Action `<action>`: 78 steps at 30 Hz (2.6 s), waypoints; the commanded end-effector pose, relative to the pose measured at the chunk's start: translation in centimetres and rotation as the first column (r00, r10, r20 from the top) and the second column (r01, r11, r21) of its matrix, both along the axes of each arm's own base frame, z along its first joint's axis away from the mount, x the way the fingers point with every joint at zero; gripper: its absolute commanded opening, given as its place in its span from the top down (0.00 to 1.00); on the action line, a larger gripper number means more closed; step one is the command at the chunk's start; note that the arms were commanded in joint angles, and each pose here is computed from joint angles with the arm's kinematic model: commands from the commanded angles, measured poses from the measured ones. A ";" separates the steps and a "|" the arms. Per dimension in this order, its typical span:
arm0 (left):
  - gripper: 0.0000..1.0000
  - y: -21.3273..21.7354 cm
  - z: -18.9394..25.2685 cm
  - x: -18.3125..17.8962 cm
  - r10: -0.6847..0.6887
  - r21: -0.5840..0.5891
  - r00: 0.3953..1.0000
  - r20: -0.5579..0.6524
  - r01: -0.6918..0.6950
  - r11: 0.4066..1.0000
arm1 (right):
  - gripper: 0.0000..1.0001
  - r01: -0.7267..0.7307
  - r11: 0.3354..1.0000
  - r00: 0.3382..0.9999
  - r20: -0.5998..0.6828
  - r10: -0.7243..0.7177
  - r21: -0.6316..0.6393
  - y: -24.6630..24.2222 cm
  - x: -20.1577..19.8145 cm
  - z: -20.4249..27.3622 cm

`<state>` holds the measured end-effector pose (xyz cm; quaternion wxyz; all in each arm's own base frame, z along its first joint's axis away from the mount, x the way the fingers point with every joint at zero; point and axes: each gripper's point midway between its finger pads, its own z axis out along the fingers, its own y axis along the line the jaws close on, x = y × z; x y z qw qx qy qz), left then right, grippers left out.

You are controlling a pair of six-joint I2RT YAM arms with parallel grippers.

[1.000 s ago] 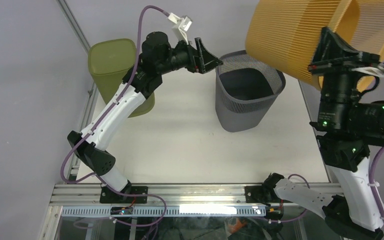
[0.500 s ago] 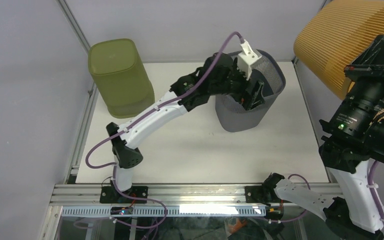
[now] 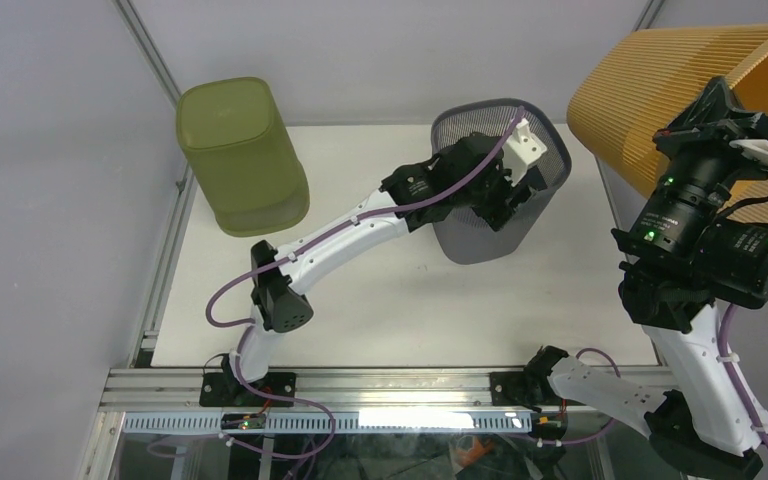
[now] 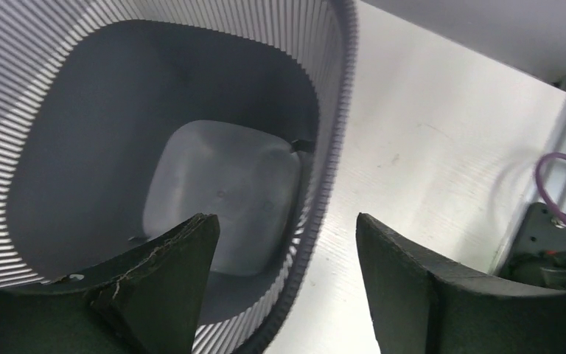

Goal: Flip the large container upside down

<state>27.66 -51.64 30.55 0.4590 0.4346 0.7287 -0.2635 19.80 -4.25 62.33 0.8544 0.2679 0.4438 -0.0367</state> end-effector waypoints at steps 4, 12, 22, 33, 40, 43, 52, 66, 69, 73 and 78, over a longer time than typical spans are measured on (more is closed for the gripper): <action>0.52 2.6 2.0 2.5 0.115 0.009 0.988 0.101 -0.116 0.993 | 1.00 -0.058 0.998 0.989 0.134 0.058 -0.003 0.1 -1.3 2.7; 1.00 6.7 0.8 6.5 0.263 0.049 0.959 0.105 -0.269 0.962 | 1.00 -0.062 0.998 0.991 0.122 0.062 -0.006 0.4 -0.9 2.2; 1.00 17.2 -1.6 13.7 0.529 0.131 0.842 0.103 -0.539 0.832 | 1.00 -0.179 0.980 0.982 -0.076 0.172 -0.087 5.0 3.4 -1.0; 1.00 28.2 -2.5 17.9 0.717 0.177 0.685 0.128 -0.727 0.663 | 1.00 -0.461 0.887 0.856 -0.271 0.441 -0.014 13.4 10.3 -8.6; 1.00 29.5 -2.0 18.2 0.732 0.143 0.678 0.076 -0.734 0.664 | 1.00 -0.421 0.896 0.839 -0.315 0.443 0.139 8.6 16.3 -13.9; 0.73 29.1 -1.4 18.1 0.729 0.123 0.683 0.056 -0.729 0.673 | 1.00 -0.690 0.619 0.617 -0.141 0.774 0.374 12.9 17.1 -15.3; 0.18 26.2 4.7 16.7 0.655 -0.060 0.753 -0.059 -0.658 0.751 | 1.00 -0.781 0.319 0.440 0.110 0.891 0.537 12.8 18.7 -18.1; 0.13 23.7 10.8 13.0 0.496 -0.244 0.855 -0.152 -0.519 0.819 | 1.00 -0.713 0.132 0.399 0.243 0.884 0.689 12.4 18.8 -26.6; 0.11 23.2 10.4 12.6 0.472 -0.245 0.862 -0.182 -0.505 0.828 | 1.00 -0.643 0.236 0.456 0.116 0.883 0.728 11.9 18.5 -28.6; 0.10 22.5 8.5 11.7 0.437 -0.225 0.863 -0.255 -0.492 0.841 | 1.00 -0.550 0.305 0.466 -0.017 0.885 0.777 11.7 18.0 -32.1; 0.10 22.2 5.4 10.2 0.432 -0.176 0.833 -0.345 -0.510 0.842 | 0.71 -0.463 0.460 0.501 -0.205 0.841 0.757 10.2 16.7 -34.9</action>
